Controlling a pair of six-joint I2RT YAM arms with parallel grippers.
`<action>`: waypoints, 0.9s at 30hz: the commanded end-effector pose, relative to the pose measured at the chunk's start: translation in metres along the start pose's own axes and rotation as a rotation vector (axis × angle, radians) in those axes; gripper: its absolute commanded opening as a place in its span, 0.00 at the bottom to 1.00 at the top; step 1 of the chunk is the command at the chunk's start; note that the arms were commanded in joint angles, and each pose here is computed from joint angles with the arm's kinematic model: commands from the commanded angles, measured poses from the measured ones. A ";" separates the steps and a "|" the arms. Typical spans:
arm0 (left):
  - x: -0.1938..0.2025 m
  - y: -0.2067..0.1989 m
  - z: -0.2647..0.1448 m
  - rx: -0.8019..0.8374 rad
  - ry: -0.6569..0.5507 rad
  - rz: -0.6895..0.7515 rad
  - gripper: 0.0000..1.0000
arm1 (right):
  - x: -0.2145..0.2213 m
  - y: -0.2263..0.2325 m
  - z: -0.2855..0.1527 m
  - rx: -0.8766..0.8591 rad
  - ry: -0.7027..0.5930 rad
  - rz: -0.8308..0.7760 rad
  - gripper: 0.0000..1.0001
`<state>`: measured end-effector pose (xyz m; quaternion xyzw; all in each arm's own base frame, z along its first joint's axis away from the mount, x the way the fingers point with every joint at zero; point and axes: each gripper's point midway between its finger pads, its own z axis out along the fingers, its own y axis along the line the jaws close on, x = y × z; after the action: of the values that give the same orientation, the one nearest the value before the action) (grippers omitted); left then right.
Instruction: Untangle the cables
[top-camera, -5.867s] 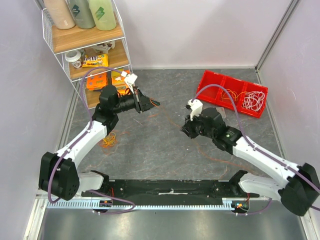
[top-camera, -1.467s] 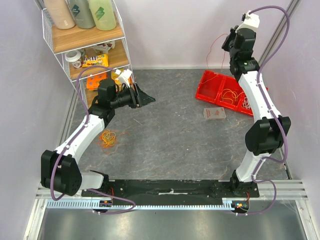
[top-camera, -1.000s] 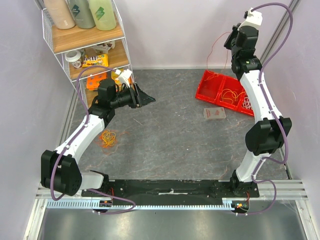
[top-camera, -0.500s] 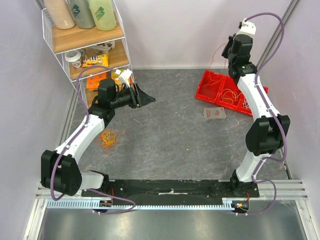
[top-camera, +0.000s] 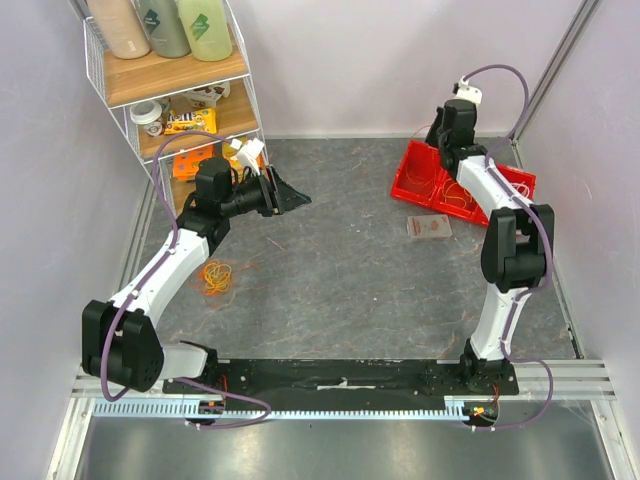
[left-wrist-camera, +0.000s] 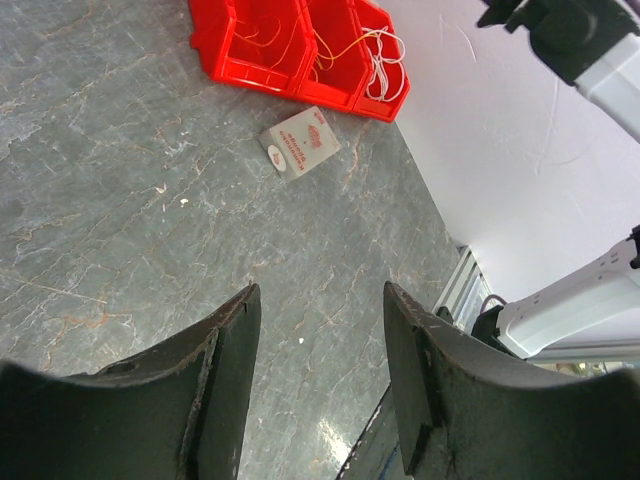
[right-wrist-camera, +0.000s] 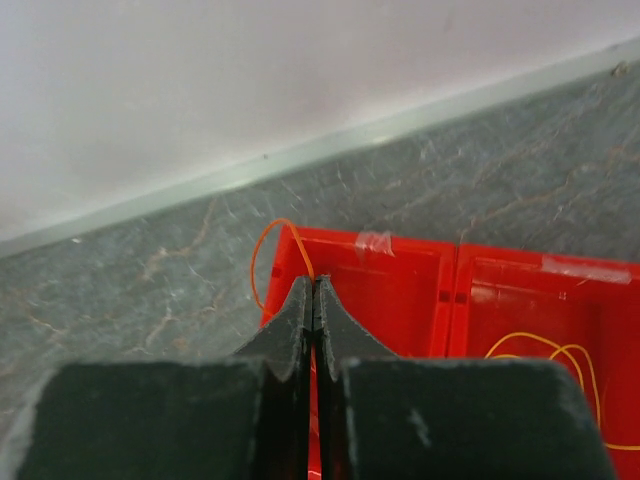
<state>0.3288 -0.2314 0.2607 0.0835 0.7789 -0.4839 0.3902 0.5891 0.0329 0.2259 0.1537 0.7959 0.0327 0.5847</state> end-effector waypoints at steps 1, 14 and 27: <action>-0.010 -0.013 -0.001 0.050 -0.020 0.020 0.59 | 0.020 -0.009 0.016 0.022 0.011 -0.005 0.00; -0.010 -0.014 -0.001 0.058 -0.020 0.014 0.59 | 0.115 -0.028 0.037 0.042 0.207 -0.085 0.00; -0.012 -0.003 0.000 0.005 -0.026 0.039 0.59 | 0.081 -0.012 -0.005 0.031 0.314 -0.178 0.61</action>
<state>0.3271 -0.2329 0.2632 0.0866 0.7754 -0.4907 0.3879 0.5749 0.0407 0.0833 0.0994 0.8985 -0.0067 0.4274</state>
